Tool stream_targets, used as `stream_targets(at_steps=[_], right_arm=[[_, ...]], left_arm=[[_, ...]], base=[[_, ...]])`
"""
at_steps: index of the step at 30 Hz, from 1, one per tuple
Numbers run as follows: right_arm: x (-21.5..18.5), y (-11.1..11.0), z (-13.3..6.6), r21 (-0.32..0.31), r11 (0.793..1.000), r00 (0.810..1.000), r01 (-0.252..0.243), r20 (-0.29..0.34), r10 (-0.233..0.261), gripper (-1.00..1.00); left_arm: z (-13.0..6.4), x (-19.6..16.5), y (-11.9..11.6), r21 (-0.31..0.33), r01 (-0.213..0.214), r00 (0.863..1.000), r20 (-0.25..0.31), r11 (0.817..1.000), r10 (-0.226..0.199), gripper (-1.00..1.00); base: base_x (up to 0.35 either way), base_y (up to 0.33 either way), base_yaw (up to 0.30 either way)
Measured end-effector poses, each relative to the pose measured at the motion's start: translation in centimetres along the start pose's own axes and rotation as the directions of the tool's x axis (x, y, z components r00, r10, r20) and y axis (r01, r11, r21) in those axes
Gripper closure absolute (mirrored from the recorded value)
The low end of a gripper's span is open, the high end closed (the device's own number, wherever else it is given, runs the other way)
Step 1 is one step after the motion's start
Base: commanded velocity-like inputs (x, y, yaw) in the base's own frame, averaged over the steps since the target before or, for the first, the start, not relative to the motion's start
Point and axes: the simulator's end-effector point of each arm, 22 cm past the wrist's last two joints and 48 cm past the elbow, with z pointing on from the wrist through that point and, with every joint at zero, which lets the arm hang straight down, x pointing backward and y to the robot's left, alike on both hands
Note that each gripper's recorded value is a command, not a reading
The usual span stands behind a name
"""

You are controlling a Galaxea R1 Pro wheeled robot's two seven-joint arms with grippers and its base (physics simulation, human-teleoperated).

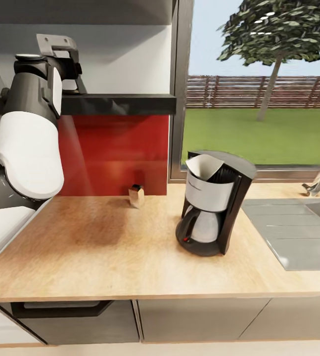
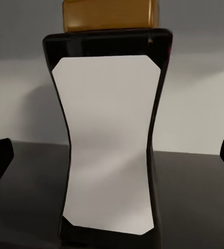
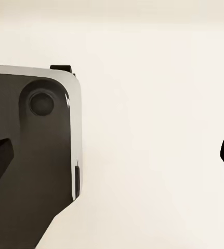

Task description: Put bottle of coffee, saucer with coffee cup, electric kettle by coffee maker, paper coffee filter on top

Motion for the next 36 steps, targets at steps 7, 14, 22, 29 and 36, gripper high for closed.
stream_targets(at_steps=[7, 14, 22, 29, 36], right_arm=[[0.0, 0.0, 0.01, 0.0, 1.0, 1.0, 0.0, 0.0, 0.0, -1.0], [0.0, 0.0, 0.01, 0.0, 1.0, 1.0, 0.0, 0.0, 0.0, -1.0], [0.0, 0.01, 0.01, 0.0, 1.0, 1.0, 0.0, -0.001, 0.0, -1.0], [-0.01, 0.01, 0.01, 0.0, 1.0, 1.0, 0.0, 0.0, 0.0, -1.0], [-0.01, 0.01, 0.01, 0.0, 1.0, 1.0, 0.0, -0.001, 0.0, -1.0]], left_arm=[[0.03, 0.11, -0.06, 0.001, 0.001, 1.0, -0.001, 1.0, -0.001, -1.0], [0.05, 0.12, 0.08, -0.001, 0.001, 1.0, -0.001, 1.0, -0.001, -1.0], [0.05, 0.11, 0.12, -0.002, 0.001, 1.0, -0.001, 1.0, -0.001, -1.0], [0.06, 0.12, 0.12, -0.002, 0.001, 1.0, -0.001, 1.0, -0.001, -1.0], [0.05, 0.12, 0.03, -0.002, -0.004, 1.0, 0.001, 1.0, 0.004, -1.0]], base=[[0.167, 0.0, 0.0], [0.026, 0.0, 0.0], [0.176, 0.0, 0.0], [0.027, 0.0, 0.0], [0.001, 0.0, 0.0]])
